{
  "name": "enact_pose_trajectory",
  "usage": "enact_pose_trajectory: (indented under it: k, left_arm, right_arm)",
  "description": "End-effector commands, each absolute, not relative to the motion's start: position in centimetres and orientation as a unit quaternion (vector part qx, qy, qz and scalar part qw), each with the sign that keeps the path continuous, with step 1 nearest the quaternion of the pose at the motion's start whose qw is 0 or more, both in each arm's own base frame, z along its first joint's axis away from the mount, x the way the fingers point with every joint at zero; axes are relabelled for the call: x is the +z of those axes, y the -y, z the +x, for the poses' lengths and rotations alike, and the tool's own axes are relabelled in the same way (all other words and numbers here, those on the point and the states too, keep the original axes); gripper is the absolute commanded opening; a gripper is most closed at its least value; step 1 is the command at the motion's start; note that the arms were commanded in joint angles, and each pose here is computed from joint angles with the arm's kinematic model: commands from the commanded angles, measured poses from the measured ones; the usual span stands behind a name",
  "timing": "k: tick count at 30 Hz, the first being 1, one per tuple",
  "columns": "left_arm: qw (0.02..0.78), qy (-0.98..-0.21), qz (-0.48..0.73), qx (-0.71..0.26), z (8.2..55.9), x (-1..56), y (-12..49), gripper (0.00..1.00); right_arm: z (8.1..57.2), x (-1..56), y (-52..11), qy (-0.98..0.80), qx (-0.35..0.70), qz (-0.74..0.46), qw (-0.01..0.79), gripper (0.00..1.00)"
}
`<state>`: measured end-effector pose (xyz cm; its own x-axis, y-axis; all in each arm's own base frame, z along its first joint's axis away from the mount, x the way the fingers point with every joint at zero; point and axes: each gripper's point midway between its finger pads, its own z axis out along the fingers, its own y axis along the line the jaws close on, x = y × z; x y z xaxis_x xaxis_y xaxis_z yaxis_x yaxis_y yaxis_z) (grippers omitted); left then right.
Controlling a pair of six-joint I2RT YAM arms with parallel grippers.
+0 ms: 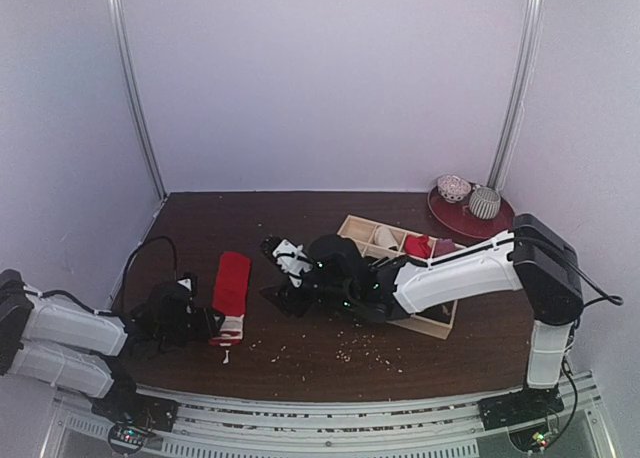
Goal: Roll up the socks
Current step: Move a pair of socks to the center of the board, then pick up the pair of socks from the center of the board.
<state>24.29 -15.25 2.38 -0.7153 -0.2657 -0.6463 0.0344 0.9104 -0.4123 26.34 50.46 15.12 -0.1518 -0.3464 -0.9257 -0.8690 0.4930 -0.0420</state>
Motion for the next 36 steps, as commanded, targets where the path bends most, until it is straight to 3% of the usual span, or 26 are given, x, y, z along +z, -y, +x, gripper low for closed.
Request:
enact_pose_trajectory:
  k: [1, 11, 18, 22, 36]
  left_arm:
    - [0.312, -0.913, -0.061, -0.254, 22.2, 0.6, 17.1, 0.38]
    - [0.293, -0.914, -0.003, -0.279, 21.1, 1.6, 22.1, 0.37]
    - [0.332, -0.909, -0.010, -0.252, 21.5, 3.8, 20.2, 0.66]
    - [0.355, -0.905, -0.012, -0.234, 21.4, 5.6, 18.7, 0.77]
    - [0.405, -0.879, 0.028, -0.252, 20.5, 8.3, 17.7, 0.79]
  right_arm:
    - [23.6, 14.1, -49.5, -0.694, 0.290, -0.477, 0.455, 0.66]
    - [18.5, 13.0, -48.9, -0.617, 0.345, -0.578, 0.407, 0.66]
    - [18.5, 11.9, -48.7, -0.547, 0.323, -0.655, 0.409, 0.70]
    - [19.0, 10.6, -49.2, -0.514, 0.330, -0.697, 0.376, 0.70]
    - [20.0, 3.6, -51.3, -0.503, 0.342, -0.748, 0.265, 0.65]
